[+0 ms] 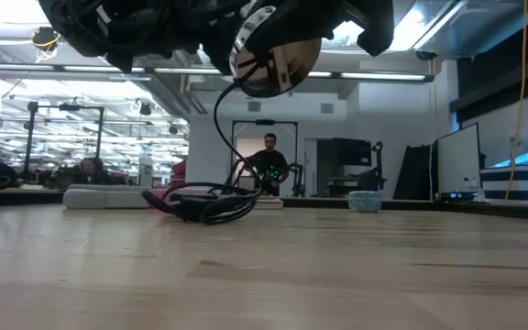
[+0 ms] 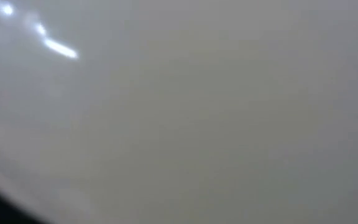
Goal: Screw lightbulb
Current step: Insert the white lightbulb into the desk lamp
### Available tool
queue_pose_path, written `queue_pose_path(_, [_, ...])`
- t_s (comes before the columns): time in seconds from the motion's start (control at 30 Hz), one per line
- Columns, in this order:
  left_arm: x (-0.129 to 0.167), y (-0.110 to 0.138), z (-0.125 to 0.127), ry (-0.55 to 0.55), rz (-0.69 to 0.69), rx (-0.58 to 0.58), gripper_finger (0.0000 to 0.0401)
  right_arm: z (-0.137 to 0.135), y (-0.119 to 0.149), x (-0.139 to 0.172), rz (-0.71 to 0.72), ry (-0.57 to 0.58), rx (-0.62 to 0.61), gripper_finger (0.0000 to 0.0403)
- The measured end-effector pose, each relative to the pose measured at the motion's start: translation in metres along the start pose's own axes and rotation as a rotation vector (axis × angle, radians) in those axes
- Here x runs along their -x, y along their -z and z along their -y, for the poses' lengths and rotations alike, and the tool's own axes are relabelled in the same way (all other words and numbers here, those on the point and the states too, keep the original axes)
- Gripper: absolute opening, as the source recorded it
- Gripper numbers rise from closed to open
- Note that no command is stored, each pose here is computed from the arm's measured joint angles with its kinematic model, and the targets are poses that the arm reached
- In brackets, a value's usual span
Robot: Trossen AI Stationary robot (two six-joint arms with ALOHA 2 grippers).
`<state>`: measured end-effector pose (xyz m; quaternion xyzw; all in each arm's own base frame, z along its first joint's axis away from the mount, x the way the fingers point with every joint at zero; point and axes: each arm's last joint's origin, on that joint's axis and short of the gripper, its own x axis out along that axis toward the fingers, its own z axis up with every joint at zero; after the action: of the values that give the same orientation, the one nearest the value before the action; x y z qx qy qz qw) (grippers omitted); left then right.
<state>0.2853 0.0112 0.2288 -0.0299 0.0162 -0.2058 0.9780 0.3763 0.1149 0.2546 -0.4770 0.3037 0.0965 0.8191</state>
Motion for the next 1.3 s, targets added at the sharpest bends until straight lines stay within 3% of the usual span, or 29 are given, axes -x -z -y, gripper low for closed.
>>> queue_pose_path(0.4, [0.001, 0.002, 0.004, 0.19, 0.011, -0.327, 0.0153, -0.003, 0.001, 0.0, 0.016, -0.042, 0.355, 0.0075])
queue_pose_path(0.6, [0.002, 0.002, 0.005, 0.205, 0.019, -0.408, 0.0152, -0.003, 0.001, 0.0, 0.023, -0.05, 0.411, 0.0074])
queue_pose_path(0.83, [0.002, 0.002, 0.003, 0.176, 0.008, -0.349, 0.0153, -0.003, 0.002, 0.0, 0.033, -0.058, 0.377, 0.0099])
queue_pose_path(1.03, [0.002, 0.003, 0.0, 0.104, -0.006, -0.294, 0.0152, -0.003, 0.002, -0.001, 0.028, -0.064, 0.235, 0.0149])
queue_pose_path(1.3, [0.007, 0.003, -0.012, 0.006, -0.021, -0.201, 0.0152, -0.001, 0.003, -0.001, 0.017, -0.049, 0.191, 0.0206])
